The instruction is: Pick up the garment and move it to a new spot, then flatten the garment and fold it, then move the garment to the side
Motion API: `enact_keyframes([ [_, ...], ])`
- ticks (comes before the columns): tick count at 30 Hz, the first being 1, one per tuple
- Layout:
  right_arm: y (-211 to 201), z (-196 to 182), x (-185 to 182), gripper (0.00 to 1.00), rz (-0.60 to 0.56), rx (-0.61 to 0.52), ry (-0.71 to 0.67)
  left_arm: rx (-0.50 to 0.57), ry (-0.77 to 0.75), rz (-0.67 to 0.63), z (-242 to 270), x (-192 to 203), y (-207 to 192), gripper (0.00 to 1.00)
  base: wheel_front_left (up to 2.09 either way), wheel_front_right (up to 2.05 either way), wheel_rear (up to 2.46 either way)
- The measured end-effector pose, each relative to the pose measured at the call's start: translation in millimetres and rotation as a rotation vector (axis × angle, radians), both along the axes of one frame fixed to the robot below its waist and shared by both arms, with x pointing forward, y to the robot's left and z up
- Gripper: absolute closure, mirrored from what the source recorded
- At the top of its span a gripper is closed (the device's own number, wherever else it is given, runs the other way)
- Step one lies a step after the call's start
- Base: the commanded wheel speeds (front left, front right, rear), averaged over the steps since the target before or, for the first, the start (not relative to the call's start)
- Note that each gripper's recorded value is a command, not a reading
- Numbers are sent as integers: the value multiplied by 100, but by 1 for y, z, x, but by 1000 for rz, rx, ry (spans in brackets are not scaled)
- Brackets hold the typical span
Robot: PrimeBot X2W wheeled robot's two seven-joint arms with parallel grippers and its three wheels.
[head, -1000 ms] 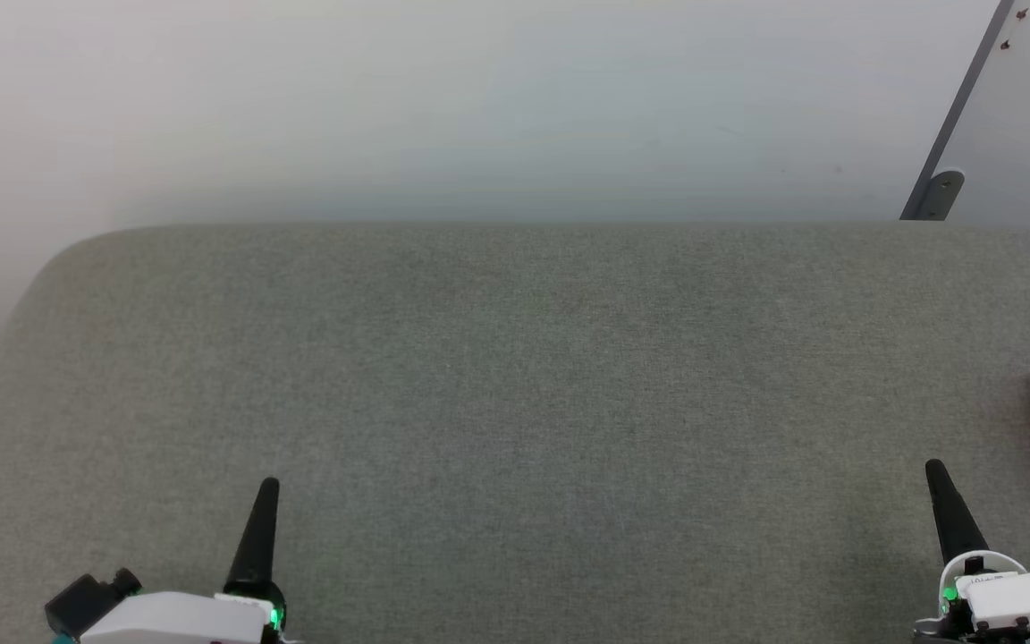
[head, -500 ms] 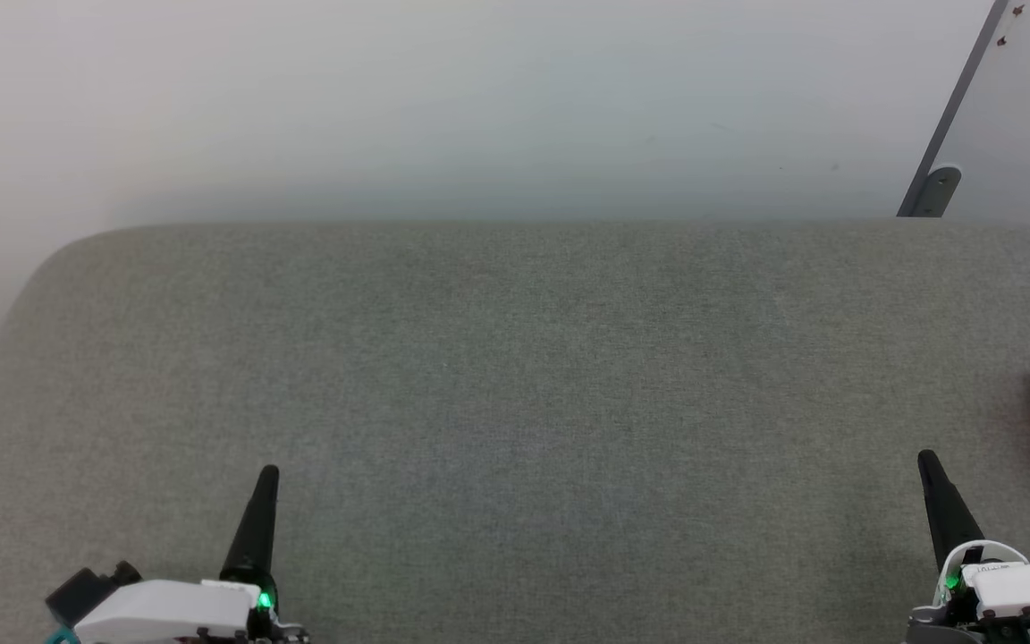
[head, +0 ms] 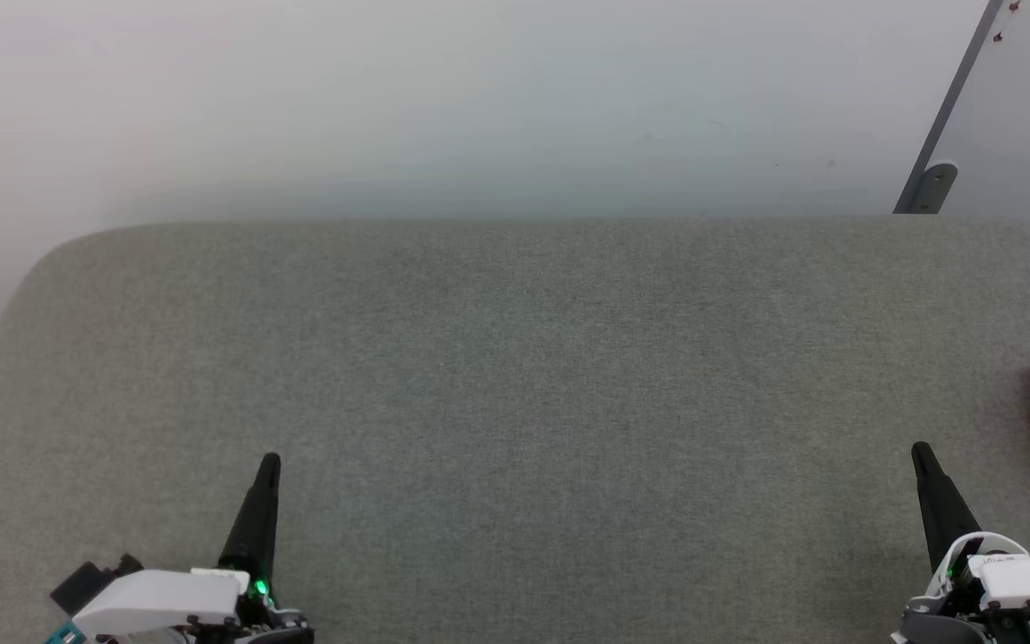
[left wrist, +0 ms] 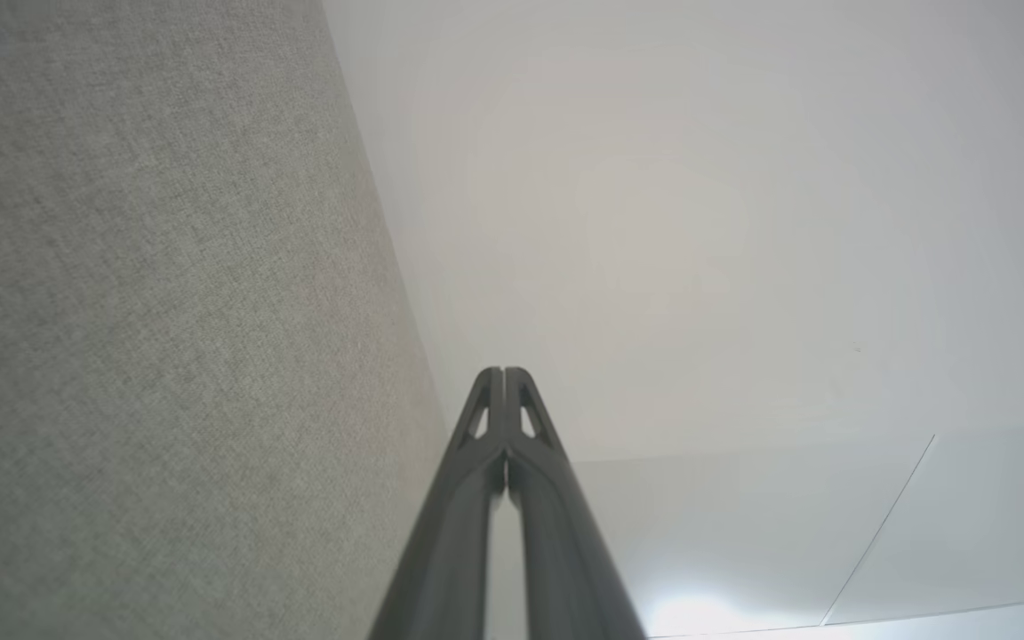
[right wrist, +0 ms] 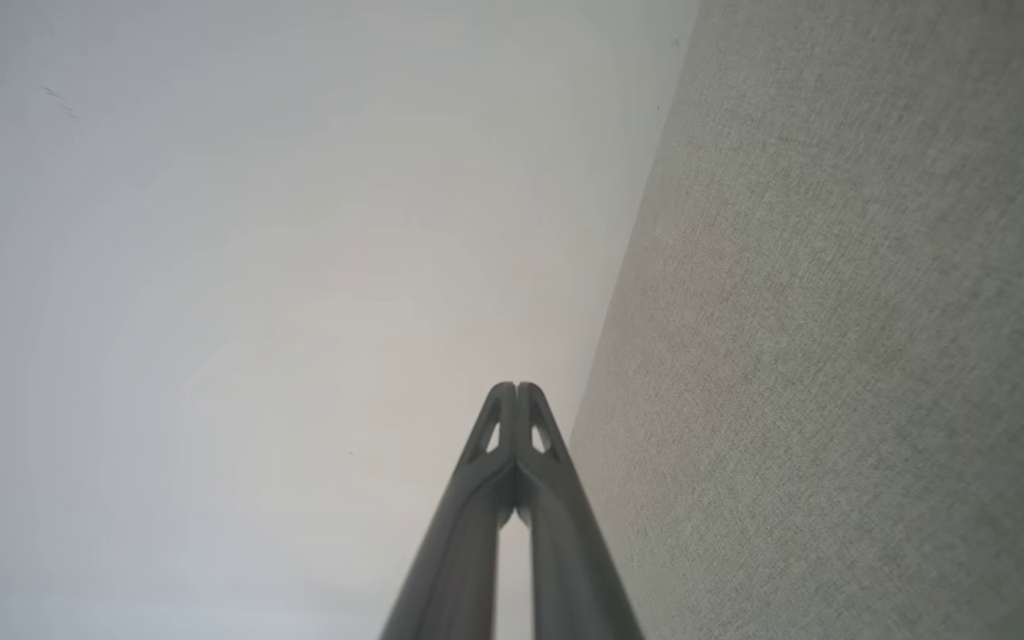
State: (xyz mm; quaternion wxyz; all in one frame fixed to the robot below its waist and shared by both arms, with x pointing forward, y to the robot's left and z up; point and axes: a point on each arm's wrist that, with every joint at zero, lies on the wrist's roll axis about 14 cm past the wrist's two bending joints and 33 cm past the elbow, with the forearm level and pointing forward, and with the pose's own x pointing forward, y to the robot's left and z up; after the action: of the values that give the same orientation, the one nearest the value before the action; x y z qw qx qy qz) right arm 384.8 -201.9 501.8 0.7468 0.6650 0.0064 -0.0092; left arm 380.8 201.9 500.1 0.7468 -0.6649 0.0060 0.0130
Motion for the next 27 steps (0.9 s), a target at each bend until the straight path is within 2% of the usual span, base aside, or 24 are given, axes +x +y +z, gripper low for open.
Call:
enact_keyframes([
  [17, 1, 1, 2, 100, 3, 113, -10, -116, -17, -10, 5, 7, -2, 100, 0, 0, 0],
  [27, 1, 4, 4, 100, 4, 116, -18, -119, -17, -10, 5, 7, -2, 100, 0, 0, 0],
])
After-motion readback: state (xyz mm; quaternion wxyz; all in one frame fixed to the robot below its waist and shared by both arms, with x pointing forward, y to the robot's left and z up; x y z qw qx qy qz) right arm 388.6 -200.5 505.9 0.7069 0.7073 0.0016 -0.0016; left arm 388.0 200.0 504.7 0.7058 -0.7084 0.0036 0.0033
